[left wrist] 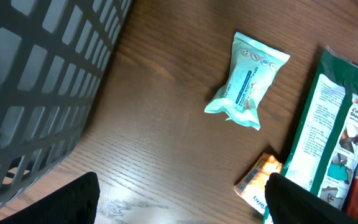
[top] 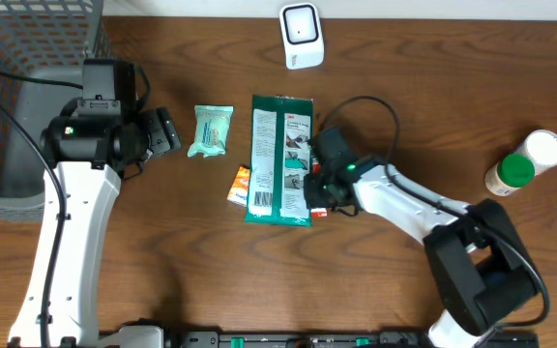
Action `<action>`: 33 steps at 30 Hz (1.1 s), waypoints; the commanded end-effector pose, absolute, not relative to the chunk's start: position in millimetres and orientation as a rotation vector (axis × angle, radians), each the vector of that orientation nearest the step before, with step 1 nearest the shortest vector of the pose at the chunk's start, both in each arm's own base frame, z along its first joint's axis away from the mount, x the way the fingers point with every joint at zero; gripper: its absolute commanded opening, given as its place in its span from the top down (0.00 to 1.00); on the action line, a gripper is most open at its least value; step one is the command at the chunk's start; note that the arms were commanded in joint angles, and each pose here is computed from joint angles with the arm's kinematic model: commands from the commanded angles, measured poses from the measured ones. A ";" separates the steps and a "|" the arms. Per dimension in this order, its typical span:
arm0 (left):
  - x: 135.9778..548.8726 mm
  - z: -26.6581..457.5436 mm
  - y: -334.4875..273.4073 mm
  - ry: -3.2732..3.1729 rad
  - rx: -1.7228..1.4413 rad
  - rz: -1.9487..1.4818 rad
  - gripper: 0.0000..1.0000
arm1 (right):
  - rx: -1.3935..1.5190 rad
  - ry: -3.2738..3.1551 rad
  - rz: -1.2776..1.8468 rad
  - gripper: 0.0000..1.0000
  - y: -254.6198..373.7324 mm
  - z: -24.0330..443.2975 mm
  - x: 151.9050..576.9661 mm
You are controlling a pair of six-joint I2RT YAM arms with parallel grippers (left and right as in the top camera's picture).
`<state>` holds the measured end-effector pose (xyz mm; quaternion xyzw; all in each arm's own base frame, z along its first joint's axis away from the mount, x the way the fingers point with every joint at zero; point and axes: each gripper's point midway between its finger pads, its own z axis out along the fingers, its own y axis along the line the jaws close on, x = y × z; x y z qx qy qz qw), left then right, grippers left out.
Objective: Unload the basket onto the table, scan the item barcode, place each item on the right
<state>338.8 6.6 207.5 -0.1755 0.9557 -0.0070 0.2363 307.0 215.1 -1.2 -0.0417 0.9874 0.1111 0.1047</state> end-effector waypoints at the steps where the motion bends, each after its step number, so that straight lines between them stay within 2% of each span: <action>1: 339.7 206.9 7.1 2.626 -0.475 -0.022 0.15 | -0.049 3.023 0.147 0.94 193.8 -43.6 284.8; 2: 339.7 206.9 7.1 2.626 -0.474 -0.022 0.15 | -0.040 3.016 0.152 0.99 192.7 -39.9 286.9; 9: 339.7 206.9 7.1 2.626 -0.475 -0.022 0.14 | -0.145 2.913 0.212 0.99 174.8 10.5 308.3; 14: 339.7 206.9 7.1 2.626 -0.474 -0.022 0.15 | -0.568 2.777 0.448 0.99 191.0 49.7 304.8; 16: 339.7 206.9 7.0 2.626 -0.474 -0.022 0.15 | -0.608 2.741 0.514 0.99 197.6 61.0 302.1; 21: 339.7 206.9 7.1 2.626 -0.474 -0.022 0.15 | -0.580 2.618 0.592 0.99 199.1 103.3 307.6; 24: 339.7 206.9 7.1 2.626 -0.475 -0.022 0.15 | -0.450 2.553 0.633 0.99 193.4 133.6 314.4; 30: 347.8 211.0 4.5 2.589 -0.485 -0.055 0.14 | -0.363 2.466 0.849 0.99 211.5 164.7 316.3; 31: 348.1 211.2 4.4 2.588 -0.485 -0.055 0.04 | -0.352 2.452 0.883 0.99 215.3 168.6 317.6; 33: 355.5 215.5 3.4 2.551 -0.498 -0.077 0.02 | -0.300 2.423 0.938 0.99 220.6 177.2 322.8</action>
